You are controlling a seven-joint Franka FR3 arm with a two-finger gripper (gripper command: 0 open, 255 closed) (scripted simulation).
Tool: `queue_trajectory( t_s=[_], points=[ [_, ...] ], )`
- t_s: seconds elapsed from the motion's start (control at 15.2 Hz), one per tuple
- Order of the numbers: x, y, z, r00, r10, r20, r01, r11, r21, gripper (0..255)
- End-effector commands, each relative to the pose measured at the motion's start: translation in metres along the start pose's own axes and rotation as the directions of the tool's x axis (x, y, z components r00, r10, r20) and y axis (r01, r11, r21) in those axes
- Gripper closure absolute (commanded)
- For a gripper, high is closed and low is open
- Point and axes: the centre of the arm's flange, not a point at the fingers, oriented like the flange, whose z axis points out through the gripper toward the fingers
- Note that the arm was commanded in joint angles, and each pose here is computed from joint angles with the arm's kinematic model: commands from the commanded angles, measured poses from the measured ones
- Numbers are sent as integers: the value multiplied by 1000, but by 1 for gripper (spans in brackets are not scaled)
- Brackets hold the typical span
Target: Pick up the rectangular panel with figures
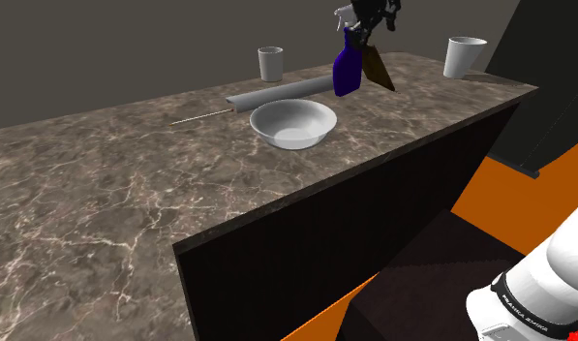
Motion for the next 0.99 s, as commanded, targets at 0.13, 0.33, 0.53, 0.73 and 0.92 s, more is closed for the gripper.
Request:
queue_trajectory(
  t_s=[0.13, 0.33, 0.53, 0.73, 0.92],
  points=[
    [18, -4, 13, 1000, 17, 11, -17, 999, -49, 0],
    [16, -14, 26, 1000, 17, 11, -17, 999, -49, 0],
    [15, -22, 37, 1000, 17, 11, -17, 999, -49, 0],
    [15, -22, 36, 1000, 17, 11, -17, 999, -49, 255],
    [15, -22, 36, 1000, 17, 11, -17, 999, -49, 255]
  ],
)
